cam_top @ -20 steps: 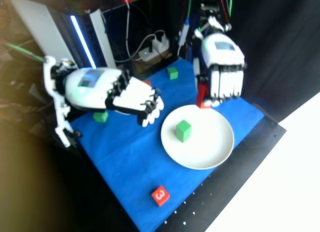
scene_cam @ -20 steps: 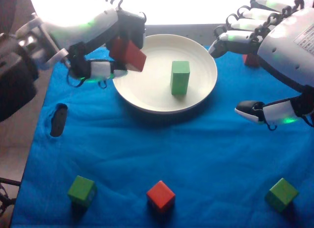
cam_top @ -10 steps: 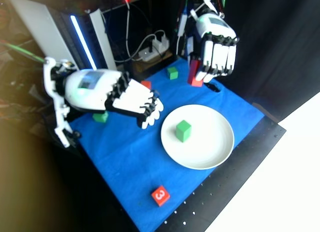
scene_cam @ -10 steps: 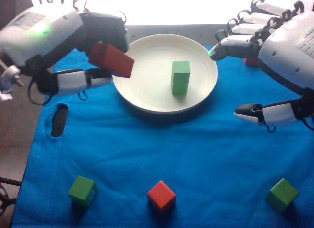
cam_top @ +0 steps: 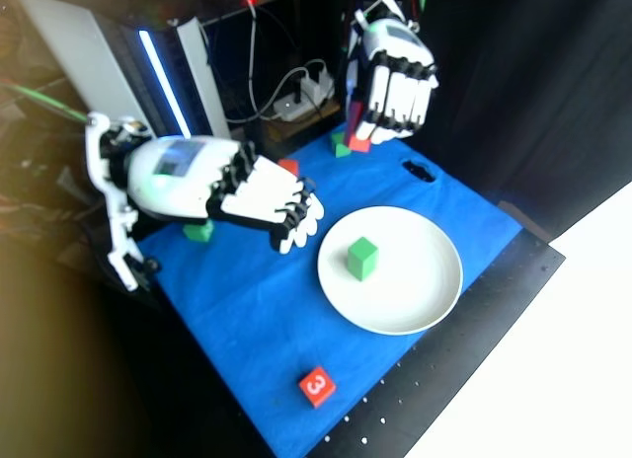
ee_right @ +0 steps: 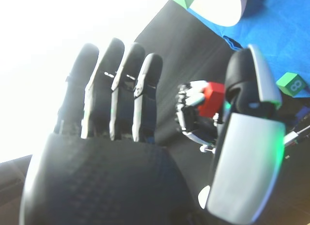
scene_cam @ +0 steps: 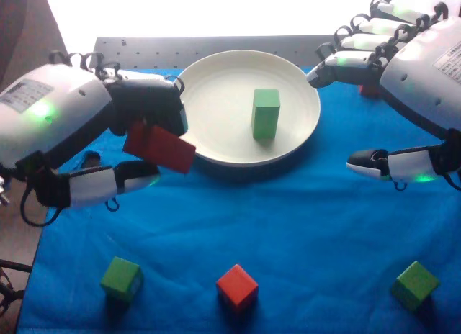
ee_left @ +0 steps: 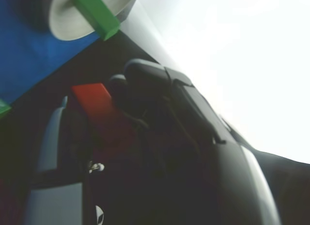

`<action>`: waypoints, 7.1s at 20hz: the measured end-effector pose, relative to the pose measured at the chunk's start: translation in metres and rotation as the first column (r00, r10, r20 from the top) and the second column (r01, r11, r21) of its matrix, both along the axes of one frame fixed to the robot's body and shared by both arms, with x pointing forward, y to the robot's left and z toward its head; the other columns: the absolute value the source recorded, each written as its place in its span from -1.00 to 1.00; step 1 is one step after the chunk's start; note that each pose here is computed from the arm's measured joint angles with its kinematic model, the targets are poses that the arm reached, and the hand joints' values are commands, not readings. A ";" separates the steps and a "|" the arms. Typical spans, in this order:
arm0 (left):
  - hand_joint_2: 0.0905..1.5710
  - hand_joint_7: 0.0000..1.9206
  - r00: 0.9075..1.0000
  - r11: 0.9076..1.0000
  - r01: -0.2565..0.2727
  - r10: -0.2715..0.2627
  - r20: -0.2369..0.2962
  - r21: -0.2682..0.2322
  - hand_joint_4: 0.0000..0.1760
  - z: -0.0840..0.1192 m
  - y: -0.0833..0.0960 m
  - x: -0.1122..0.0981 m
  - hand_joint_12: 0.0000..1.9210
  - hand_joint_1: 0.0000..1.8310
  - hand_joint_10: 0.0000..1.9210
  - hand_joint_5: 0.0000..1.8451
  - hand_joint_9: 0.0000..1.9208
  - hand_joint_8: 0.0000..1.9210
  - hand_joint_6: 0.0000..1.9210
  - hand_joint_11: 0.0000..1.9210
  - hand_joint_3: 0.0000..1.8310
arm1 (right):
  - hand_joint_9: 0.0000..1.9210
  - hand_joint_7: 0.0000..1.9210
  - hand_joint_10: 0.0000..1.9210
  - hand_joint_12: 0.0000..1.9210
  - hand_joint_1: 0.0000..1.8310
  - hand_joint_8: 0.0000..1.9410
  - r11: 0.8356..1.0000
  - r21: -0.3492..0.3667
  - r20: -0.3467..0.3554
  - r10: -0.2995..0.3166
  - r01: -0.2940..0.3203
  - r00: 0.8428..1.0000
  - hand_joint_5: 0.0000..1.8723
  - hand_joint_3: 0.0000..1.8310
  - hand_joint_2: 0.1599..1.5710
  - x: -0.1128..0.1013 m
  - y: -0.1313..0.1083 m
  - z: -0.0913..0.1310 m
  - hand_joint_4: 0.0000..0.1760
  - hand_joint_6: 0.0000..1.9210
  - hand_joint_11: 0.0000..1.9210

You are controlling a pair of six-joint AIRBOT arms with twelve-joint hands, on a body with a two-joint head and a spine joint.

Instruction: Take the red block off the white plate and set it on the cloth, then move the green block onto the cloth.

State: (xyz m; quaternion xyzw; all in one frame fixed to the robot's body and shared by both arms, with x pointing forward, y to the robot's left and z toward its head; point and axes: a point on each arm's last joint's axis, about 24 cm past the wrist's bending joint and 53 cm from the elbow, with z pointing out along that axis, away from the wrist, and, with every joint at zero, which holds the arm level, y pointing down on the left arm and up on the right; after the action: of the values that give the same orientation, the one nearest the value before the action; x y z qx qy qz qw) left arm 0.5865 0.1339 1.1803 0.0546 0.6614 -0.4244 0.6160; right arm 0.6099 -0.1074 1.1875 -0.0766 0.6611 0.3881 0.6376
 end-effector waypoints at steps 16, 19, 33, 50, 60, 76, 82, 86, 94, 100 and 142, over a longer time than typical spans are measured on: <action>0.35 -0.56 0.987 0.999 -0.014 0.022 -0.160 0.052 -0.22 -0.054 -0.001 -0.004 -0.11 -0.17 -0.94 -0.38 -0.61 -1.00 -0.98 -1.00 -1.00 | -0.64 -0.49 0.15 0.76 0.09 -0.21 1.000 -0.002 -0.006 -0.001 0.001 1.000 -0.40 -0.67 -0.19 0.000 0.000 -0.002 -1.00 -0.51 -0.87; 0.30 -0.75 0.987 0.999 -0.023 0.030 -0.159 0.046 0.48 -0.053 0.001 -0.003 -0.31 -0.19 -1.00 -0.51 -0.77 -1.00 -1.00 -1.00 -1.00 | -0.65 -0.51 0.11 0.76 0.04 -0.24 1.000 -0.002 -0.006 0.000 0.000 1.000 -0.41 -0.65 -0.19 0.000 0.000 -0.002 -1.00 -0.50 -0.88; 0.47 -0.82 0.978 0.974 -0.197 0.204 -0.052 0.110 0.69 -0.039 0.042 0.023 -0.52 -0.66 -0.99 -0.68 -0.84 -1.00 -1.00 -1.00 -1.00 | -0.53 -0.37 -0.08 0.51 0.15 -0.52 0.999 0.036 0.012 -0.015 0.015 1.000 -0.39 -0.99 0.03 0.021 0.003 0.001 -1.00 -0.67 -0.78; 0.39 -0.71 0.970 0.967 -0.239 0.241 -0.012 0.085 0.70 -0.023 0.055 0.028 -0.33 -0.52 -1.00 -0.54 -0.73 -1.00 -1.00 -1.00 -1.00 | -0.52 -0.30 -0.30 0.56 0.13 -0.98 0.997 0.079 -0.177 0.005 0.009 0.984 -0.37 -1.00 0.09 0.088 0.053 -0.045 -1.00 -1.00 -0.82; 0.38 -0.70 0.971 0.968 -0.238 0.240 -0.011 0.084 0.62 -0.023 0.055 0.028 -0.28 -0.50 -1.00 -0.51 -0.70 -1.00 -1.00 -1.00 -1.00 | -0.43 -0.30 -0.63 0.44 0.03 -1.00 1.000 0.029 -0.265 0.000 0.008 0.964 -0.37 -1.00 0.03 0.104 0.073 -0.081 -1.00 -1.00 -0.83; 0.40 -0.70 0.971 0.968 -0.236 0.237 -0.012 0.082 0.48 -0.023 0.053 0.027 -0.28 -0.52 -1.00 -0.52 -0.71 -1.00 -1.00 -1.00 -1.00 | -0.13 -0.01 0.43 0.60 0.50 0.06 1.000 0.013 -0.302 -0.005 0.010 0.953 -0.04 -1.00 0.39 0.110 0.080 -0.095 -1.00 0.02 -0.38; 0.42 -0.73 0.970 0.968 -0.239 0.241 -0.014 0.081 0.65 -0.023 0.054 0.027 -0.34 -0.54 -1.00 -0.55 -0.74 -1.00 -1.00 -1.00 -1.00 | -0.07 0.09 0.13 0.71 0.38 0.12 1.000 0.019 -0.303 0.003 0.003 0.953 0.08 -1.00 0.33 0.109 0.084 -0.091 -1.00 -0.18 -0.39; 0.40 -0.71 0.970 0.967 -0.242 0.244 -0.015 0.080 0.61 -0.023 0.055 0.028 -0.28 -0.54 -1.00 -0.53 -0.72 -0.99 -0.99 -1.00 -1.00 | -0.07 0.02 0.36 0.46 0.50 -0.01 0.999 0.033 -0.298 0.025 -0.016 0.954 -0.07 -1.00 0.37 0.102 0.091 -0.082 -1.00 0.10 -0.26; 0.40 -0.67 0.968 0.966 -0.249 0.251 -0.021 0.073 0.53 -0.024 0.056 0.027 -0.37 -0.49 -1.00 -0.51 -0.72 -1.00 -1.00 -1.00 -1.00 | -0.13 -0.05 0.51 0.64 0.50 0.13 0.997 0.072 -0.187 0.030 -0.017 0.982 -0.12 -1.00 0.42 0.088 0.065 -0.034 -1.00 0.09 -0.27; 0.39 -0.68 0.965 0.963 -0.259 0.262 -0.021 0.071 0.60 -0.022 0.060 0.025 -0.29 -0.48 -1.00 -0.50 -0.70 -1.00 -1.00 -1.00 -1.00 | -0.14 0.04 0.44 0.72 0.50 0.07 0.992 0.123 -0.079 0.039 -0.029 0.996 -0.09 -1.00 0.39 0.063 0.044 0.012 -1.00 0.09 -0.29; 0.39 -0.69 0.949 0.947 -0.315 0.316 -0.006 0.062 0.68 -0.018 0.081 0.015 -0.27 -0.55 -1.00 -0.49 -0.71 -1.00 -1.00 -1.00 -1.00 | -0.91 -0.78 0.40 0.96 0.30 0.06 0.985 0.172 -0.110 0.021 -0.001 0.994 -0.75 -1.00 0.10 -0.036 -0.021 -0.007 -1.00 0.06 -1.00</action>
State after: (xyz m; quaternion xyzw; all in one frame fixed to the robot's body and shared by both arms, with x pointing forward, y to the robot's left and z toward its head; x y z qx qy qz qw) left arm 0.6019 0.2149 1.1620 -0.0366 0.6788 -0.3007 0.6690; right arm 0.5743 -0.1283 1.1802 -0.0033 0.6593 0.4507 0.6018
